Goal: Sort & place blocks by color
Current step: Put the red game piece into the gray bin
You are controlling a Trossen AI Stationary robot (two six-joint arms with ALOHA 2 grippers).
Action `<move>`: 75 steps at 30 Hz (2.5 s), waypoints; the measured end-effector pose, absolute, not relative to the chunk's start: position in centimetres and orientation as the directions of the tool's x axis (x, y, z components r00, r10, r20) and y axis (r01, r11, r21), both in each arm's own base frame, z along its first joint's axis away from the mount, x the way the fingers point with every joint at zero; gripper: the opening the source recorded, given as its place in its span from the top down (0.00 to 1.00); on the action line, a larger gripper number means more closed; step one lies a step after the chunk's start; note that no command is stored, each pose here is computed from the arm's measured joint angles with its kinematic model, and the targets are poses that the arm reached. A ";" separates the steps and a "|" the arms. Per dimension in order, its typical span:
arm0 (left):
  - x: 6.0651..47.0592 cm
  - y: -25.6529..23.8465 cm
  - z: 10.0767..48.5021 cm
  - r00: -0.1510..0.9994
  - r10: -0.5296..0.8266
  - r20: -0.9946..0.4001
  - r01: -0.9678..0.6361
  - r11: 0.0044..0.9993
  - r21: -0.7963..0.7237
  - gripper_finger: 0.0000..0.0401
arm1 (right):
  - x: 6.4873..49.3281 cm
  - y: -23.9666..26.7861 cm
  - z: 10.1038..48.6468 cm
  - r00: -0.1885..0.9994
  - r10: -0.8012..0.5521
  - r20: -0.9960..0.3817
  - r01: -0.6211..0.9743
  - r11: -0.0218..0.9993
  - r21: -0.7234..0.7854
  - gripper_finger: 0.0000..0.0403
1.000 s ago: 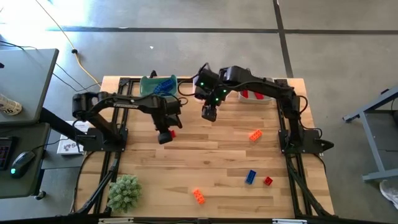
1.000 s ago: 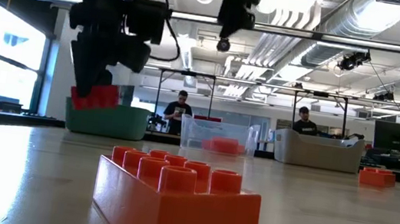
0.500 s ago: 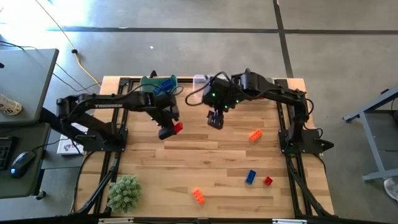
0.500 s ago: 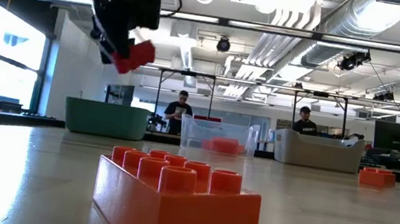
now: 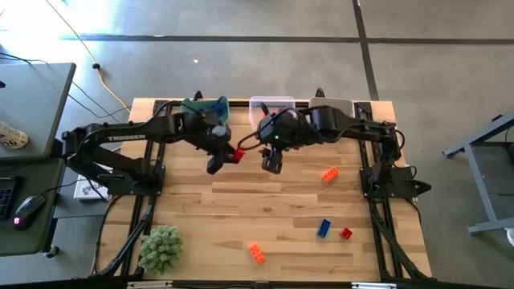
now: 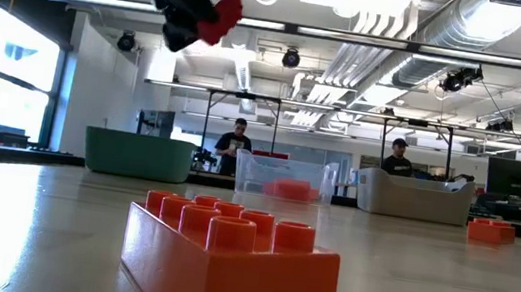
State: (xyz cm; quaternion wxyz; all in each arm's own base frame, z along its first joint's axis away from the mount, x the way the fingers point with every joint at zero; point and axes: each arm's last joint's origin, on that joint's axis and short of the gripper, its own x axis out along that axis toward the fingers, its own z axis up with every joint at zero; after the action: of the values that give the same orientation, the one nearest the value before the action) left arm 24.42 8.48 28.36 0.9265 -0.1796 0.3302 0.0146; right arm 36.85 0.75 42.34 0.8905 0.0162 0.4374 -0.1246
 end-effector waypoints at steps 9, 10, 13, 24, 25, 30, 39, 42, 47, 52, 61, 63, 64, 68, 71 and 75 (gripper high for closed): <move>24.3 9.0 31.3 0.907 -0.020 -0.420 -0.099 0.961 -0.259 0.72 | 37.5 -1.6 43.1 0.669 -0.159 -0.726 0.169 0.984 -0.060 0.44; 24.2 9.1 31.5 0.917 -0.011 -0.400 -0.098 0.963 -0.252 0.72 | 37.6 -2.0 43.2 0.679 -0.144 -0.719 0.155 0.987 -0.051 0.44; 24.2 9.5 32.2 0.940 0.013 -0.341 -0.096 0.969 -0.228 0.72 | 37.7 -3.3 43.4 0.705 -0.107 -0.701 0.118 0.992 -0.032 0.44; 23.9 10.8 33.1 0.964 0.075 -0.254 -0.128 0.972 -0.197 0.72 | 37.6 -8.2 44.2 0.790 0.026 -0.613 0.030 0.996 0.080 0.44; 23.9 10.9 33.1 0.964 0.079 -0.254 -0.131 0.972 -0.197 0.72 | 37.5 -8.5 44.2 0.795 0.052 -0.605 0.008 0.995 0.097 0.44; 23.6 11.6 33.4 0.968 0.108 -0.228 -0.152 0.971 -0.187 0.72 | 37.3 -9.7 44.4 0.812 0.084 -0.577 -0.030 0.994 0.102 0.44; 23.6 11.9 34.0 0.978 0.122 -0.171 -0.151 0.974 -0.166 0.72 | 37.5 -10.3 45.0 0.849 0.077 -0.523 -0.068 0.997 0.036 0.44; 23.7 11.9 34.2 0.981 0.124 -0.146 -0.147 0.976 -0.158 0.72 | 37.6 -10.3 45.2 0.861 0.093 -0.500 -0.087 0.996 0.037 0.44; 23.7 11.9 34.6 0.986 0.127 -0.108 -0.142 0.978 -0.150 0.72 | 37.7 -10.2 45.3 0.868 0.105 -0.486 -0.098 0.994 0.040 0.44; 23.8 11.9 35.1 0.990 0.128 -0.062 -0.135 0.980 -0.148 0.72 | 38.1 -10.1 45.7 0.893 0.101 -0.440 -0.092 0.995 0.043 0.44; 23.8 11.9 35.1 0.990 0.129 -0.059 -0.137 0.979 -0.150 0.72 | 38.9 -10.1 45.0 0.889 0.099 -0.447 -0.066 0.994 0.088 0.58; 23.8 11.9 35.1 0.990 0.130 -0.061 -0.138 0.979 -0.151 0.72 | 38.9 -10.1 44.9 0.884 0.098 -0.456 -0.063 0.994 0.091 0.66; 23.8 11.9 35.1 0.989 0.134 -0.061 -0.141 0.978 -0.150 0.72 | 39.0 -10.1 44.8 0.883 0.099 -0.459 -0.063 0.994 0.093 0.70; 23.8 12.0 35.0 0.988 0.141 -0.068 -0.150 0.977 -0.152 0.71 | 39.0 -10.1 44.7 0.879 0.104 -0.465 -0.067 0.993 0.097 0.71; 23.8 12.0 34.8 0.983 0.163 -0.083 -0.174 0.972 -0.155 0.68 | 39.0 -10.1 44.6 0.875 0.105 -0.473 -0.067 0.993 0.096 0.71; 23.8 12.1 34.4 0.974 0.192 -0.120 -0.208 0.968 -0.142 0.63 | 39.1 -10.2 44.2 0.864 0.078 -0.498 -0.045 0.996 0.078 0.71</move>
State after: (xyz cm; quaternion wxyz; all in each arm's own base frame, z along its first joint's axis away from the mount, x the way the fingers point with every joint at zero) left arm 23.84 12.09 34.43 0.9905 -0.0768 0.0528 0.1009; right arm 39.07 -10.19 44.23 0.9648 0.0317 0.2592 0.0318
